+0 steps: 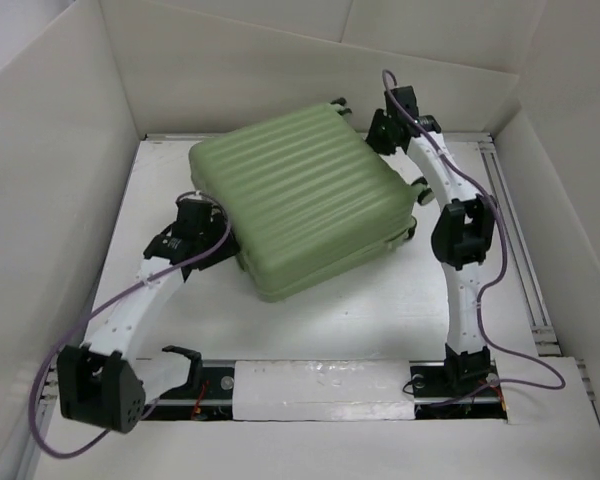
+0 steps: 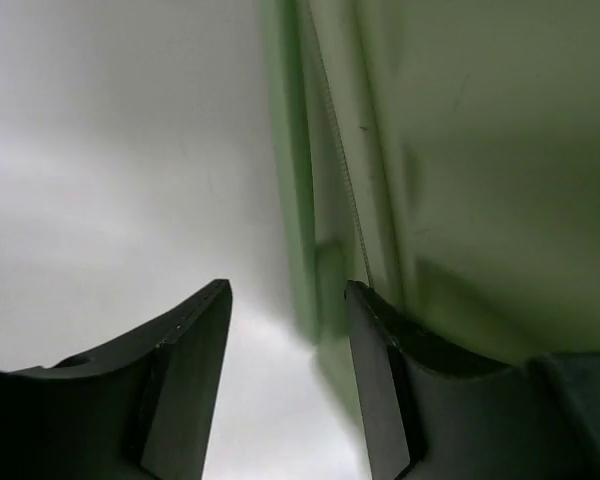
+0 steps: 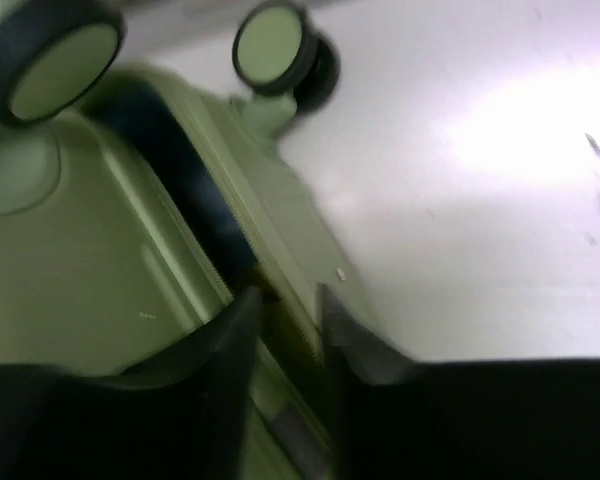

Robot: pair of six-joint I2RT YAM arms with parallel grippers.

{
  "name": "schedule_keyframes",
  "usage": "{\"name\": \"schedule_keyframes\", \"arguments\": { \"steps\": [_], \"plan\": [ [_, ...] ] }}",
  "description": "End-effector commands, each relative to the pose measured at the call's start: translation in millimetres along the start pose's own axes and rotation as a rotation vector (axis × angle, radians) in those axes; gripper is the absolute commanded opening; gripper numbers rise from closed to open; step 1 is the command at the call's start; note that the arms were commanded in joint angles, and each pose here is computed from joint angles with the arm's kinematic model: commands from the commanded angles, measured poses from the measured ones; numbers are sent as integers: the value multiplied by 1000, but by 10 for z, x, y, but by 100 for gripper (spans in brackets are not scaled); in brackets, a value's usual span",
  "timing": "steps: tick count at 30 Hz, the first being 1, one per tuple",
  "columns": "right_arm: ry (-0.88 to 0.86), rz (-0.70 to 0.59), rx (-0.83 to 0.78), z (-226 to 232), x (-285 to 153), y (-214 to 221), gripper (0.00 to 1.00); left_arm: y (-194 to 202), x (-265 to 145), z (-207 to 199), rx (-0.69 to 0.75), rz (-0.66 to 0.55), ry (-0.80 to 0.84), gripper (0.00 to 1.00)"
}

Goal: Pack the luggage

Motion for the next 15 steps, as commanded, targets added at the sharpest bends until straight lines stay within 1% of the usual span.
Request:
{"name": "schedule_keyframes", "arguments": {
  "steps": [1,2,3,4,5,6,7,8,9,10,11,12,13,14,15],
  "plan": [
    [-539,-181,-38,1242,-1109,-562,36,120,-686,-489,73,38,221,48],
    [-578,-214,-34,1220,-1256,-687,50,51,-806,-477,77,-3,187,50],
    [-600,-261,-28,1165,-1465,-807,56,-155,-1013,-610,63,-98,228,51],
    [-604,-292,-12,1017,-1670,-898,65,-392,-1244,-722,36,-230,270,57],
    [-597,-282,6,932,-1597,-904,65,-420,-1240,-704,31,-252,252,61],
    [-611,-327,0,883,-1877,-966,70,-608,-1426,-872,7,-338,327,67],
    [-609,-335,-7,825,-1969,-962,71,-715,-1532,-944,-9,-391,357,71],
    [-607,-341,-21,772,-2054,-942,71,-811,-1572,-1022,-21,-418,378,76],
    [-584,-285,-24,713,-1978,-782,72,-909,-1623,-1140,-31,-451,419,78],
    [-585,-311,-56,691,-2255,-720,72,-1057,-1715,-1222,-35,-491,436,78],
    [-588,-303,-112,724,-2314,-586,70,-1120,-1708,-1290,-23,-484,446,80],
    [-539,-221,-112,653,-2127,-292,64,-1241,-1521,-1327,-31,-470,404,80],
    [-542,-254,-141,656,-2441,-160,55,-1369,-1546,-1388,-29,-486,411,80],
    [-543,-274,-177,660,-2504,-46,49,-1437,-1476,-1406,-30,-467,412,80],
    [-536,-268,-188,697,-2557,117,40,-1647,-1284,-1281,-83,-461,361,80]
  ]
}}
Point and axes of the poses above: each gripper's point midway between its finger pads, its own x axis out along the fingers, its own z axis along the line the jaws close on, y = z × x, the point moved 6 cm from there along -x, back along the fingers, and after that the axes turned 11 degrees about -x, right-handed, at the moved point
